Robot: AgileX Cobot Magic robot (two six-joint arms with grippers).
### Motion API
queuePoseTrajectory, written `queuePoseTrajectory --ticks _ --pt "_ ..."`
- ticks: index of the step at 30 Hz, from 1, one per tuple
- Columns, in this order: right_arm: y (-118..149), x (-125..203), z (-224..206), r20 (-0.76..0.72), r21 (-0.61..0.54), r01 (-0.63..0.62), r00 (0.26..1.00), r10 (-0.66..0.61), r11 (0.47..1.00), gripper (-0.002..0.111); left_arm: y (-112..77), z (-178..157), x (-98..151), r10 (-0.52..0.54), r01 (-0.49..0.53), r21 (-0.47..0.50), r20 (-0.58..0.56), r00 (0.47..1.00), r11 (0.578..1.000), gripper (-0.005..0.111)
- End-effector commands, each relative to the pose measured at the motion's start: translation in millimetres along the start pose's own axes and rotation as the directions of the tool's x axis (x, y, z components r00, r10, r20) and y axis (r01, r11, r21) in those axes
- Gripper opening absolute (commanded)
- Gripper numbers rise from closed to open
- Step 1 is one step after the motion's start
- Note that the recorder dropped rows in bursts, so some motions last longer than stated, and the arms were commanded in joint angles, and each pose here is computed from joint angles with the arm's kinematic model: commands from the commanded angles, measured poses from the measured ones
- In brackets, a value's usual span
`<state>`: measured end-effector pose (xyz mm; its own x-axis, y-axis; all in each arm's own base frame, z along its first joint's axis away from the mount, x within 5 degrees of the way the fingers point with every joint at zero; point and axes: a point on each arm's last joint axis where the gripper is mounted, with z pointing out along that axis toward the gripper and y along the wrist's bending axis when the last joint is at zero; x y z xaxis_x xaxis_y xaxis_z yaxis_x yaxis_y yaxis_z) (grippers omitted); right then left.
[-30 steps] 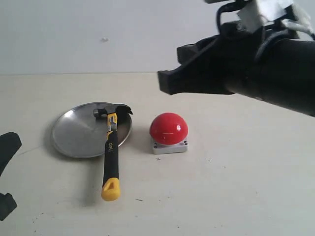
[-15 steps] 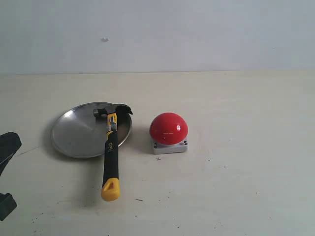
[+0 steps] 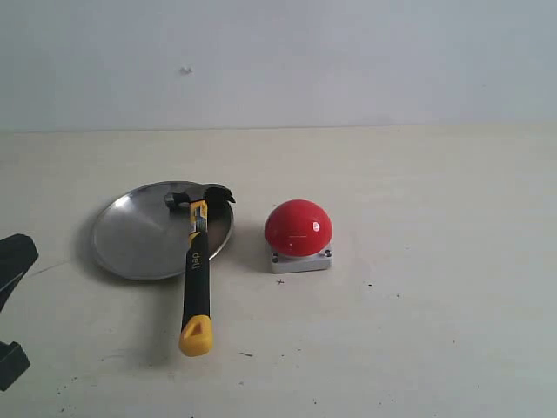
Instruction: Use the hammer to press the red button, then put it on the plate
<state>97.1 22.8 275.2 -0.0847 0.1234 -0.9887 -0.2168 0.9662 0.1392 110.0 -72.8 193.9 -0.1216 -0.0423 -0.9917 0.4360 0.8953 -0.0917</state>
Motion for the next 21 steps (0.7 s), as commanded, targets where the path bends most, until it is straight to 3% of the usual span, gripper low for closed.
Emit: queuePoseTrajectory --ticks 1,4,6,13,21 --pt "8 1 -18 0.03 -0.09 0.178 0.984 -0.176 0.98 0.0 -0.4 -1 0 0.005 -0.005 0.007 0.004 1.0 1.0 0.0" --pt "6 8 -31 -0.029 -0.078 0.121 0.992 -0.124 0.99 0.0 -0.4 -1 0 0.005 -0.005 0.007 0.004 1.0 1.0 0.0" --pt "-2 23 -40 -0.051 -0.011 0.07 0.996 -0.071 0.997 0.0 -0.4 -1 0 0.005 -0.005 0.007 0.004 1.0 1.0 0.0" --pt "-11 70 -42 -0.1 0.016 0.067 0.993 -0.065 0.998 0.0 -0.4 -1 0 0.005 -0.005 0.007 0.004 1.0 1.0 0.0" --pt "-14 91 -40 -0.158 0.021 0.071 0.985 -0.066 0.997 0.0 -0.4 -1 0 0.005 -0.005 0.007 0.004 1.0 1.0 0.0"
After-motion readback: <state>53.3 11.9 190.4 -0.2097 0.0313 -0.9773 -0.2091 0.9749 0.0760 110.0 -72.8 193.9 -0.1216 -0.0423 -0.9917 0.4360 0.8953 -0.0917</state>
